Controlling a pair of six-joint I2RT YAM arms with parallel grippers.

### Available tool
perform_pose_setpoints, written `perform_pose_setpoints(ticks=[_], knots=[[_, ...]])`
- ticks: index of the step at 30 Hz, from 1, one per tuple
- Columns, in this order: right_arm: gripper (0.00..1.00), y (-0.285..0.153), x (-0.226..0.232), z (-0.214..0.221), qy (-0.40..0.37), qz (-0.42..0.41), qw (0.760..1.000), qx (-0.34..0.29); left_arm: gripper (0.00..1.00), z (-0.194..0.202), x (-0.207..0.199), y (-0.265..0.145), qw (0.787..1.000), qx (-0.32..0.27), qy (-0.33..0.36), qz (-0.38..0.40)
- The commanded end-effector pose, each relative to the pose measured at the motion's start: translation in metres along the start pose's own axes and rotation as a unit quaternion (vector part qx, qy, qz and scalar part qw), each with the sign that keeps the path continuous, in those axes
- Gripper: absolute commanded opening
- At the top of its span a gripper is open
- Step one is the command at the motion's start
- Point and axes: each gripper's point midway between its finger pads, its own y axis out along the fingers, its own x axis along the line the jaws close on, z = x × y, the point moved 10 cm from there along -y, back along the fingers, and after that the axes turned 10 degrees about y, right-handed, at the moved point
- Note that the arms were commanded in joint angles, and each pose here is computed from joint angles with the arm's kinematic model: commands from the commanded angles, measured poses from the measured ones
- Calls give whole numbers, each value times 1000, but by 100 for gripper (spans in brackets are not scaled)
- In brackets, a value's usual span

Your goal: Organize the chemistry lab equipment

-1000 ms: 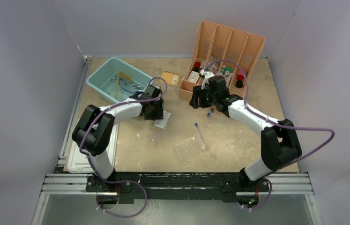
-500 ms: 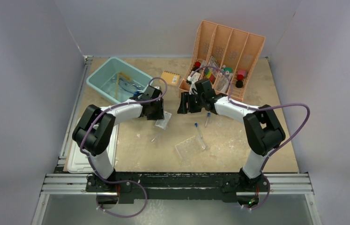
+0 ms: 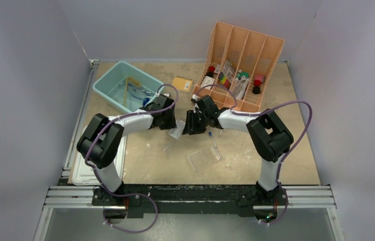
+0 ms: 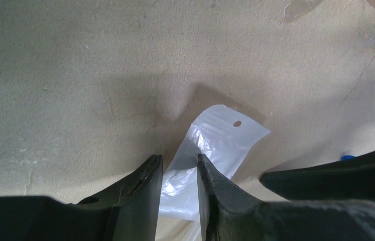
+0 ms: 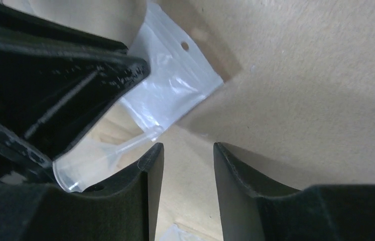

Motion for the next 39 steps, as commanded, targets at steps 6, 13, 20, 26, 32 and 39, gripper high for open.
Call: perform_pose_setpoints(ticks=[6, 13, 20, 26, 32, 39], knots=[[37, 32, -3, -12, 36, 23, 999, -28, 33, 18, 4, 4, 1000, 26, -15, -3], [26, 43, -12, -9, 41, 24, 998, -38, 30, 11, -8, -4, 998, 30, -35, 44], [21, 50, -6, -17, 73, 7, 994, -75, 22, -2, -13, -9, 998, 16, -35, 47], [20, 48, -2, -25, 59, 4, 993, -101, 3, -5, -6, -7, 1000, 6, -17, 2], [21, 32, 5, -29, 39, 13, 993, -111, 0, -10, -5, -12, 1000, -12, -10, -9], [32, -27, 35, -49, 6, 17, 985, -173, 0, -39, -18, -43, 998, -53, -4, 12]])
